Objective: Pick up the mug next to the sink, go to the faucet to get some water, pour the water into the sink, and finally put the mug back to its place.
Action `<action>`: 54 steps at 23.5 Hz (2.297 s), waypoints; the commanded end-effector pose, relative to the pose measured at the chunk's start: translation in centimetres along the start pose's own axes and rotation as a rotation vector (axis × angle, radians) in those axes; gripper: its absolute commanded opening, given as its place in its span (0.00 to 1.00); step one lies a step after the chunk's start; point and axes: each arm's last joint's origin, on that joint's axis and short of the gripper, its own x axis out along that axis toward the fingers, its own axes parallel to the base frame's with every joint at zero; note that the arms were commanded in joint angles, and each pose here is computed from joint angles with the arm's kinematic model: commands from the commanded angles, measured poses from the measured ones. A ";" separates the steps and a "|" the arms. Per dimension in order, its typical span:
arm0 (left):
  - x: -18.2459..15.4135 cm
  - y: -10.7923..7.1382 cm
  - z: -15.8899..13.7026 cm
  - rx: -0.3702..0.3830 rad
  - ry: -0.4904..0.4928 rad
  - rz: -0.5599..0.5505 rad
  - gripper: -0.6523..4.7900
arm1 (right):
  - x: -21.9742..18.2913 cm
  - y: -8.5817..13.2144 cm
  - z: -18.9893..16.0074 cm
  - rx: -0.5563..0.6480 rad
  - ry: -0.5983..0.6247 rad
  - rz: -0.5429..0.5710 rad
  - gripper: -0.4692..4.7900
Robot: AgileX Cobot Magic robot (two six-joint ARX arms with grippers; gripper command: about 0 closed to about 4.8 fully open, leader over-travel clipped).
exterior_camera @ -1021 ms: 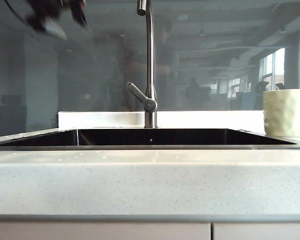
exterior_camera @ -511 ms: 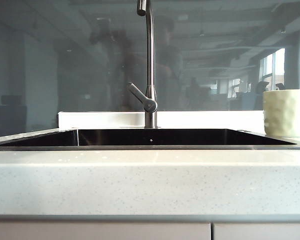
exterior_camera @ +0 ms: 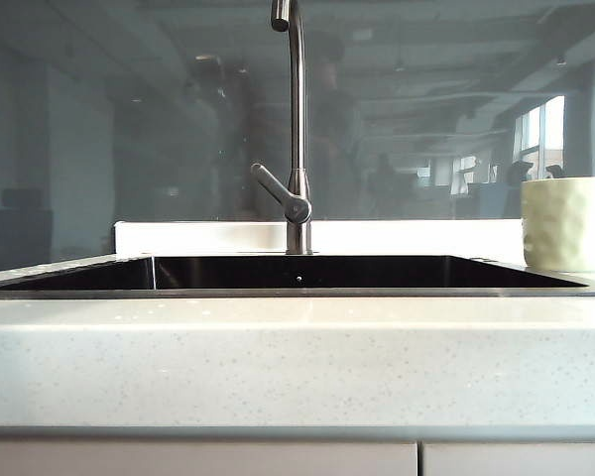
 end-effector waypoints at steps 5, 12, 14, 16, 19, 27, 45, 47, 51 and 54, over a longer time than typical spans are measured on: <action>0.2 1.7 -12.1 -0.124 -0.074 0.082 0.90 | 0.0 0.0 0.1 -0.003 -0.023 0.001 0.08; -0.2 2.4 -22.1 -0.345 0.077 0.134 0.90 | 0.0 0.0 0.1 -0.003 -0.023 0.001 0.08; -1.0 2.7 -23.5 -0.324 0.069 0.163 0.90 | 0.0 0.0 0.1 -0.003 -0.023 0.001 0.08; -1.8 2.9 -24.4 -0.307 0.036 0.216 0.90 | 0.0 0.0 0.1 -0.003 -0.023 0.001 0.08; -3.5 3.0 -24.7 -0.272 -0.042 0.246 0.50 | 0.0 0.0 0.1 -0.003 -0.023 0.001 0.08; -6.2 2.5 -24.4 -0.162 -0.149 0.182 0.11 | 0.0 0.0 0.1 -0.003 -0.023 0.001 0.08; -2.7 2.7 -34.0 0.013 -0.251 0.062 0.11 | 0.0 0.0 0.1 -0.003 -0.023 0.001 0.08; -2.7 2.6 -33.9 0.055 -0.257 0.064 0.11 | 0.0 0.0 0.1 -0.003 -0.023 0.001 0.08; -2.7 2.4 -33.7 0.116 -0.277 0.051 0.11 | 0.0 0.0 0.1 -0.003 -0.023 0.001 0.08; -2.7 2.4 -33.7 0.115 -0.284 0.052 0.11 | 0.0 0.0 0.1 -0.003 -0.023 0.001 0.08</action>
